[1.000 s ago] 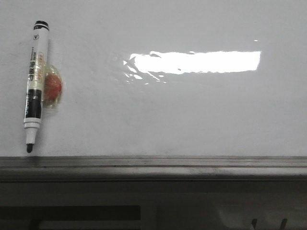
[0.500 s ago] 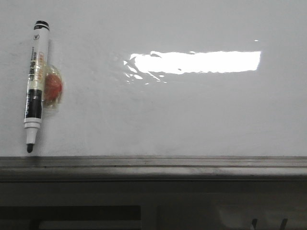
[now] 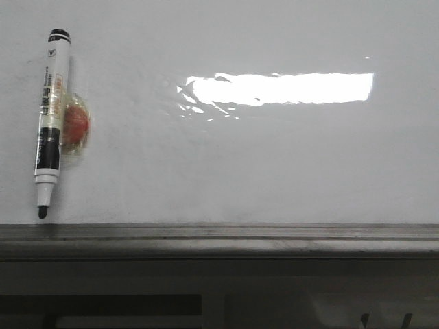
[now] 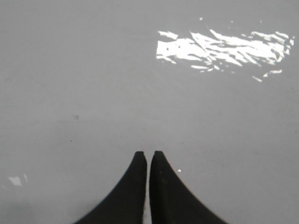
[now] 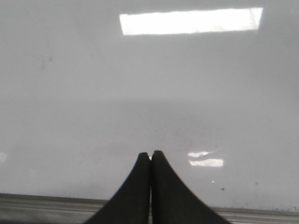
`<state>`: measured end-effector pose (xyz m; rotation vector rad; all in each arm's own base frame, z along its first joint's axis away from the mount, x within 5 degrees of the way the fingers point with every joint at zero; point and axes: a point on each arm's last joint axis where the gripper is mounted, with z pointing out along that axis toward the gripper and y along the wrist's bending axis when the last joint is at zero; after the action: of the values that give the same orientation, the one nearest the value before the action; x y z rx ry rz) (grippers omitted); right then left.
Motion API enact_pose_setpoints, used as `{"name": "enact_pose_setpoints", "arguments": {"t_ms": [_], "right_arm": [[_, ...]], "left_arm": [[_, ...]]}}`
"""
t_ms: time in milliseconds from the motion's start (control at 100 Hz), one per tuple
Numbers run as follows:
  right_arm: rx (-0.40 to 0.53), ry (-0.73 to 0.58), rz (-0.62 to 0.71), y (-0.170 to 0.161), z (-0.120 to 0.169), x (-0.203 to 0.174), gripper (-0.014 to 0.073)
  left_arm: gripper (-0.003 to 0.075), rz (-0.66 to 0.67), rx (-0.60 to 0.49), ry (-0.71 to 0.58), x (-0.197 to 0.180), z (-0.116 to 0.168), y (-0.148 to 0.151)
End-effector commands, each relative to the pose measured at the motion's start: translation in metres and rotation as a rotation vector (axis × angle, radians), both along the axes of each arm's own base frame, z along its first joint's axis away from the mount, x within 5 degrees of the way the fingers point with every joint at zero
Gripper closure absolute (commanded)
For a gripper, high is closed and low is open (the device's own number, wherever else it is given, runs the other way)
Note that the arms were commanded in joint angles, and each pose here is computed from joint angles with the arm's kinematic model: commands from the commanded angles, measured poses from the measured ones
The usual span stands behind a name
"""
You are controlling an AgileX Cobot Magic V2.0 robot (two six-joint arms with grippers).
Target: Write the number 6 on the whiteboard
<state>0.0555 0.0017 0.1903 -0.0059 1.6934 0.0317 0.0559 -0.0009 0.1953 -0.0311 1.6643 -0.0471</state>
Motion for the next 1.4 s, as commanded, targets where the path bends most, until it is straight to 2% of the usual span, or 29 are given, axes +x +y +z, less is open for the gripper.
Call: {"name": "enact_pose_setpoints", "arguments": {"t_ms": [0, 120, 410, 580, 650, 720, 800, 870, 960, 1100, 1260, 1390], "right_arm": [[0.042, -0.106, -0.004, 0.0, 0.006, 0.0, 0.0658], [0.099, -0.071, 0.003, 0.001, 0.008, -0.001, 0.0658], [0.106, 0.02, 0.017, 0.003, 0.036, 0.002, 0.0658], [0.203, 0.011, 0.029, 0.005, 0.05, 0.005, 0.0658], [0.205, -0.004, 0.027, 0.005, 0.051, 0.005, 0.0658], [0.206, -0.006, 0.026, 0.005, 0.051, 0.005, 0.0658], [0.206, -0.027, 0.023, 0.004, 0.053, 0.005, 0.0658], [0.207, -0.053, 0.019, 0.004, 0.055, 0.006, 0.0658], [0.207, -0.062, 0.018, 0.003, 0.056, 0.006, 0.0658], [0.207, -0.059, 0.018, 0.003, 0.056, 0.006, 0.0658], [0.207, -0.053, 0.019, 0.004, 0.055, 0.006, 0.0658], [0.207, -0.049, 0.02, 0.004, 0.055, 0.006, 0.0658]], "left_arm": [[0.0741, -0.003, -0.017, -0.134, -0.002, 0.013, 0.0], [0.0741, -0.009, -0.045, -0.109, -0.004, 0.022, -0.001], [0.0741, -0.018, -0.081, -0.114, -0.001, 0.073, -0.002], [0.0738, -0.019, -0.078, -0.168, -0.003, 0.099, -0.002], [0.0687, -0.021, -0.087, -0.179, -0.004, 0.103, -0.002], [0.0566, -0.021, -0.087, -0.181, -0.004, 0.103, -0.002], [0.0391, -0.02, -0.087, -0.187, -0.004, 0.103, -0.002], [0.0314, -0.022, -0.102, -0.195, -0.003, 0.102, -0.002], [0.0312, -0.02, -0.109, -0.217, -0.002, 0.101, -0.001], [0.0312, -0.047, -0.038, -0.191, -0.001, 0.101, -0.003], [0.0312, -0.194, -0.089, -0.036, 0.007, 0.093, -0.015], [0.0312, -0.324, -0.047, 0.006, 0.013, 0.09, -0.026]]}}
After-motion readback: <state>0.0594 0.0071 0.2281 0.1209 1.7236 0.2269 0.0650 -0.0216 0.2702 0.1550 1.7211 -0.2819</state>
